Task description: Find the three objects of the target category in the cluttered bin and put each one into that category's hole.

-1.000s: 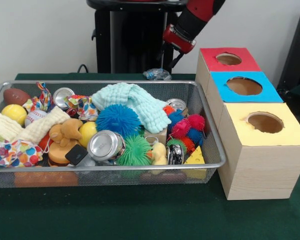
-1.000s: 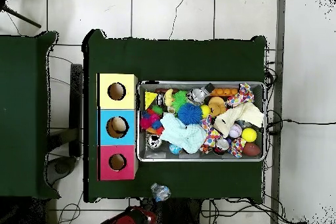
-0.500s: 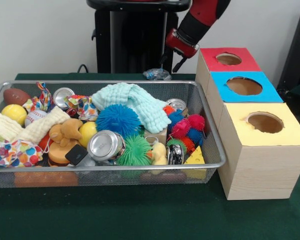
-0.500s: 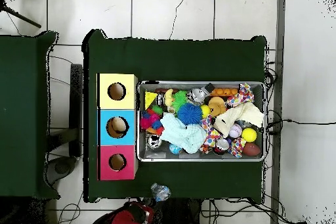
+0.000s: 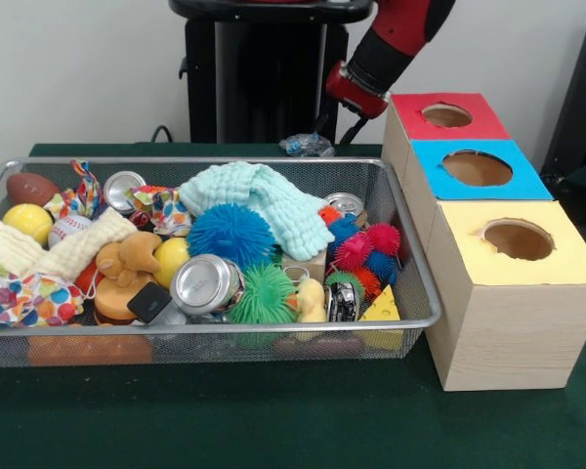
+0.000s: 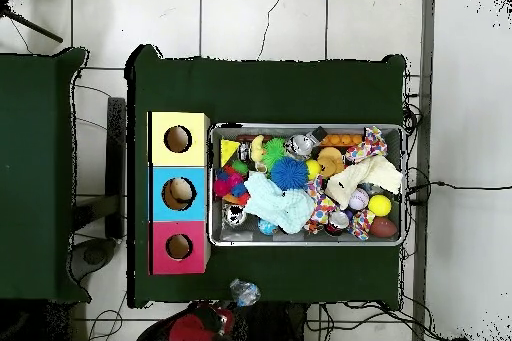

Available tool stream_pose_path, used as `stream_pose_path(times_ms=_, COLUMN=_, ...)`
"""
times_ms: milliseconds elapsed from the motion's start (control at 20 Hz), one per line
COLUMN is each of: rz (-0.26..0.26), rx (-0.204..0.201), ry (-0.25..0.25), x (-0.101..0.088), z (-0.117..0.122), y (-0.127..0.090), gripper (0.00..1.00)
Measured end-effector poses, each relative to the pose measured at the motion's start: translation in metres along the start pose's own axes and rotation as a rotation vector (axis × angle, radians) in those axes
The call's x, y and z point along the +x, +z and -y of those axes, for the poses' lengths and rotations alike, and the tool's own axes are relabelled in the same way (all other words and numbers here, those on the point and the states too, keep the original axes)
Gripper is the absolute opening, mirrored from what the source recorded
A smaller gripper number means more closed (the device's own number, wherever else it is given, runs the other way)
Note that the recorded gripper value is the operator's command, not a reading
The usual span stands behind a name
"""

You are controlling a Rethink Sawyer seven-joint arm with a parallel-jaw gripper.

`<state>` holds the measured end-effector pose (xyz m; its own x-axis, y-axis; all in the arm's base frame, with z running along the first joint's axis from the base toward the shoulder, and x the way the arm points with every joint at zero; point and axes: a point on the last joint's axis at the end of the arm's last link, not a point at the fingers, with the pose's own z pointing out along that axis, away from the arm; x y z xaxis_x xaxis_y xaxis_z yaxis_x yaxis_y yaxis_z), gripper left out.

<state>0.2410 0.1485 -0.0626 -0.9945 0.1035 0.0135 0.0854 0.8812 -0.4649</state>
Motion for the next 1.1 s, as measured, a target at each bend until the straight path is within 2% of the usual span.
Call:
stream_pose_path(times_ms=800, rz=-0.015, rx=-0.032, ry=-0.067, x=-0.0041, z=0.005, y=0.0028, gripper=1.0)
stream_pose_path(times_ms=1100, rz=-0.016, rx=-0.022, ry=-0.081, x=-0.0039, z=0.0087, y=0.0078, gripper=1.0)
